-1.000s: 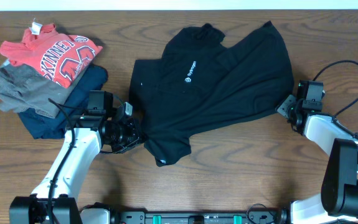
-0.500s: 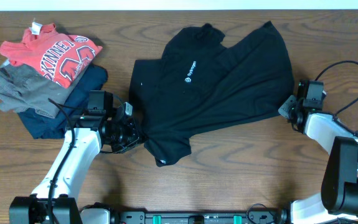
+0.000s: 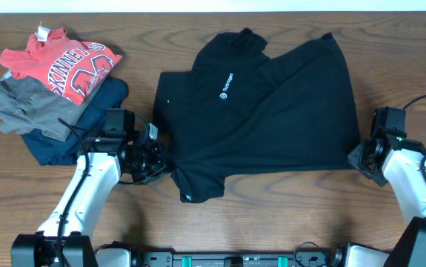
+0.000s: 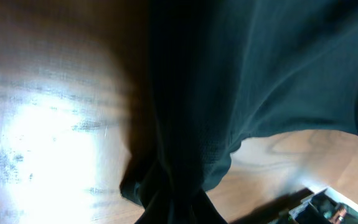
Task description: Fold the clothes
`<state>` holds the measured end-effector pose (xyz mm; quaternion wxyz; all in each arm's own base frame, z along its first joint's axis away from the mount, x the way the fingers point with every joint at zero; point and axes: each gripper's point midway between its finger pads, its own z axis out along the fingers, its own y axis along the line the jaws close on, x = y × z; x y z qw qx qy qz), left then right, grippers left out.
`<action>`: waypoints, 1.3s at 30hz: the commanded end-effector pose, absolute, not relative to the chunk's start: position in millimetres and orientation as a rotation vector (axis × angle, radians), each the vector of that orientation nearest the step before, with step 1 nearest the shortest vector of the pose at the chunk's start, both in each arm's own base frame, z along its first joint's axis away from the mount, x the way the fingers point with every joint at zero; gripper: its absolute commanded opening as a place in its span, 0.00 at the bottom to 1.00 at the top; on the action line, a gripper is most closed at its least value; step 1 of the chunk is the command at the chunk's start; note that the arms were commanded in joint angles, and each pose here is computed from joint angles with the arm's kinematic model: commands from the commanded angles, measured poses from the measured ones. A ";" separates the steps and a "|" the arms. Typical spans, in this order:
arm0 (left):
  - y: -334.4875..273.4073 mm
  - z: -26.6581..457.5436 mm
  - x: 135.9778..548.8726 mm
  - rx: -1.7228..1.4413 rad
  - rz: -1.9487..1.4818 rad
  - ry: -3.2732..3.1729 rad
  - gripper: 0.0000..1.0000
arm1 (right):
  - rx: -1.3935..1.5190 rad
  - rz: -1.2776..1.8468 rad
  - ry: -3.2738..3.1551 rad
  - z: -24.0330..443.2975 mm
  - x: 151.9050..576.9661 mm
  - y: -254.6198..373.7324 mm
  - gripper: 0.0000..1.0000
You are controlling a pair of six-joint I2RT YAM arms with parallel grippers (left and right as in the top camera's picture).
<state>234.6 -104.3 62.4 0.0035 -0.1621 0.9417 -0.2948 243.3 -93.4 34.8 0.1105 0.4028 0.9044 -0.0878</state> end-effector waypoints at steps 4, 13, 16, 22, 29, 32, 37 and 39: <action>-104.0 60.8 214.9 -0.487 -0.932 3.024 0.06 | 1.210 -0.283 2.616 56.1 233.0 -100.9 0.01; -103.6 90.5 197.3 -0.391 -0.932 3.005 0.06 | 1.173 -0.278 2.550 124.5 222.1 -118.4 0.01; -103.6 103.4 197.3 -0.354 -0.930 2.945 0.06 | 1.165 -0.278 2.525 142.1 217.2 -119.5 0.01; -107.0 125.2 197.9 -0.304 -0.960 2.839 0.06 | 1.139 -0.276 2.504 160.2 213.5 -118.1 0.01; -109.7 160.7 248.6 -0.341 -1.025 2.557 0.06 | 1.052 -0.164 2.398 174.3 253.4 -119.6 0.01; -109.9 179.9 282.3 -0.309 -1.031 2.407 0.07 | 1.014 -0.111 2.352 174.6 280.0 -122.5 0.01; -101.8 174.6 320.4 -0.351 -0.973 2.338 0.06 | 0.887 0.012 2.326 163.3 333.0 -118.7 0.01; -102.1 163.1 331.0 -0.359 -0.973 2.351 0.07 | 0.867 0.019 2.312 154.6 352.2 -121.0 0.01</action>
